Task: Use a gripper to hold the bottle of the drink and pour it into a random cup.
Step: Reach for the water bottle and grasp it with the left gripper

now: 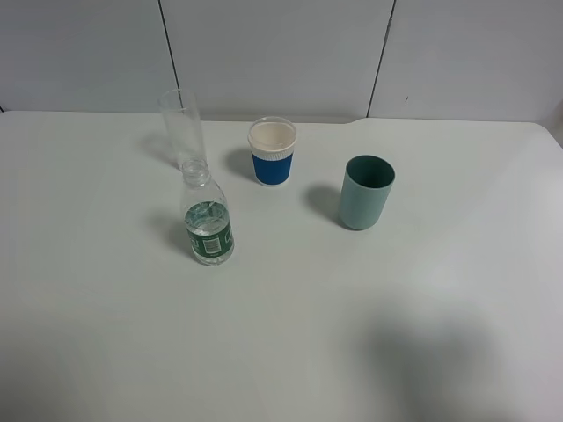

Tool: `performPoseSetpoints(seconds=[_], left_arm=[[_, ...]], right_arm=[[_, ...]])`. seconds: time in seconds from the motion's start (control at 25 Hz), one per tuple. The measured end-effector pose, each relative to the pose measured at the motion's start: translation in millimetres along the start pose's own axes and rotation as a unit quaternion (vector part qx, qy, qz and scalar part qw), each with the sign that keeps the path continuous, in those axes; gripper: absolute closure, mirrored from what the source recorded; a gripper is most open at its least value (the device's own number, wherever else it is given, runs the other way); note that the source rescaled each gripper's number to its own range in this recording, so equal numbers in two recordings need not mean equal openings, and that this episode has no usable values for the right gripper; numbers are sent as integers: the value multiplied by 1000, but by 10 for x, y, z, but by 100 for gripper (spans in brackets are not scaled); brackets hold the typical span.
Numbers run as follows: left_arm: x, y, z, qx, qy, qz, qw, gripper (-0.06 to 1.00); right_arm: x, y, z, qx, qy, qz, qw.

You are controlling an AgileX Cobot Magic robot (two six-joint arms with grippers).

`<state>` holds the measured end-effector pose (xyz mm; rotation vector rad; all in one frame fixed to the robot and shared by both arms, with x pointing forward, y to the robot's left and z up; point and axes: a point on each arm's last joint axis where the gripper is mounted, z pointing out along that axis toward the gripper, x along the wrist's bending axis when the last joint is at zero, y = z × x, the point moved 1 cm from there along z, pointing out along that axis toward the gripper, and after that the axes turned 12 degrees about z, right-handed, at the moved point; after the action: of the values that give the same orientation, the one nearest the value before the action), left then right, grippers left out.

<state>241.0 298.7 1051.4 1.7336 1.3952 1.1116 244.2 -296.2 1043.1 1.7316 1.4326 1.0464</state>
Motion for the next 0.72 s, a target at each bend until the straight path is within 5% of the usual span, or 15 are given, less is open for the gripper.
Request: performPoseSetpoints(seconds=[0.72], left_arm=[[0, 0, 0, 0, 0, 0, 1000, 45]], right_arm=[[0, 0, 0, 0, 0, 0, 1000]])
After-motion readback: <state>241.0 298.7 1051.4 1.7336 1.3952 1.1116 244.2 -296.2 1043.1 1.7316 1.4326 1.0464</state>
